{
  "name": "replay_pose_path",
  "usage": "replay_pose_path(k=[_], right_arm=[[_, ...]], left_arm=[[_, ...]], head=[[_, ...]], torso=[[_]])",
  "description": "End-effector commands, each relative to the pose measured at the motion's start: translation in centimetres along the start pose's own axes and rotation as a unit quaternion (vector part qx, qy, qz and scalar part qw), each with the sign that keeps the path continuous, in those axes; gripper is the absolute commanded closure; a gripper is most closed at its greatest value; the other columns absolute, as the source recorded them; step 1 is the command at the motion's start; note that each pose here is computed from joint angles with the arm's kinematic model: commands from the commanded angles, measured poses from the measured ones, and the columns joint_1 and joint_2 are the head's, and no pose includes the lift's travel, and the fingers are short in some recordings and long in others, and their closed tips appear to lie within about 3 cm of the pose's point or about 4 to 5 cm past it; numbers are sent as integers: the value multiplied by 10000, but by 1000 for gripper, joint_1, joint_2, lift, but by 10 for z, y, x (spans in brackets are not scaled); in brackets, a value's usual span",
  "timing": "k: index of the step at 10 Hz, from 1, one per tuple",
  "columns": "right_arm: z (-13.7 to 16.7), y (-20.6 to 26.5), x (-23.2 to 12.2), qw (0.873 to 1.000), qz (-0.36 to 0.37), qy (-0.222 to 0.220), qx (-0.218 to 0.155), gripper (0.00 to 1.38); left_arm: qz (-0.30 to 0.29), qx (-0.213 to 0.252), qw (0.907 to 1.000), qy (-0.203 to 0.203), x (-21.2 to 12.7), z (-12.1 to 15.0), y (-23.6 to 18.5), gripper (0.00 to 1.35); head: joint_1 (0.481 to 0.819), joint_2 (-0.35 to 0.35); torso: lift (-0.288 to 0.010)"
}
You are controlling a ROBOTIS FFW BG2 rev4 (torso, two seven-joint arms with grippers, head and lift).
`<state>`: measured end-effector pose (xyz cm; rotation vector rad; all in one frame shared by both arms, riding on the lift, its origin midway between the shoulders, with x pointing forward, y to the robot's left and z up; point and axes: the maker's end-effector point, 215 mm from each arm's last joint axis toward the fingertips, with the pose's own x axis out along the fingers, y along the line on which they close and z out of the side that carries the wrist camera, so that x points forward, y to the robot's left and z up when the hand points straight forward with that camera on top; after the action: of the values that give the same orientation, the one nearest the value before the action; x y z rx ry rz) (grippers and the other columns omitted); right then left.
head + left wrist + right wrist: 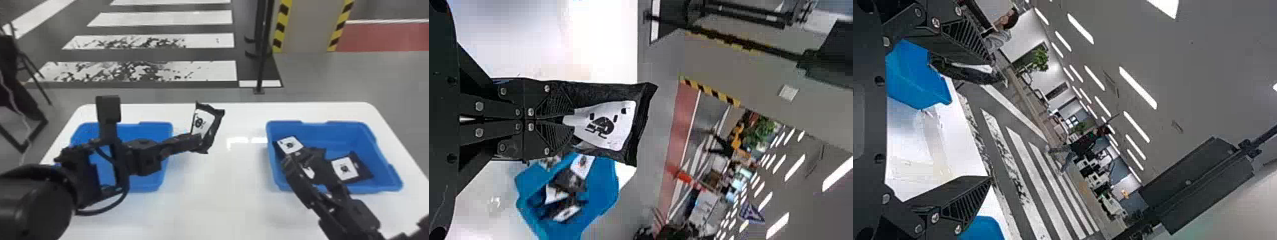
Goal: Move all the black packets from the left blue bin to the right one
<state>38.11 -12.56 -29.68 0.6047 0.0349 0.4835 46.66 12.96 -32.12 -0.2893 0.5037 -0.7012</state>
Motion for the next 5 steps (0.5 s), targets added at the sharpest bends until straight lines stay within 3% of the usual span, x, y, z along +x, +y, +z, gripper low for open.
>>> replay_pose_path(k=[1, 5], right_arm=[[0, 0, 18, 9998, 168, 5, -49, 220], [4, 2, 50, 9990, 427, 9, -143, 216]], left_arm=[[-473, 11, 9989, 58, 18, -4, -40, 1205], [-1153, -35, 9931, 224, 39, -12, -97, 1205]], head=[[695, 9], [695, -71]], torso=[[-140], [-140]])
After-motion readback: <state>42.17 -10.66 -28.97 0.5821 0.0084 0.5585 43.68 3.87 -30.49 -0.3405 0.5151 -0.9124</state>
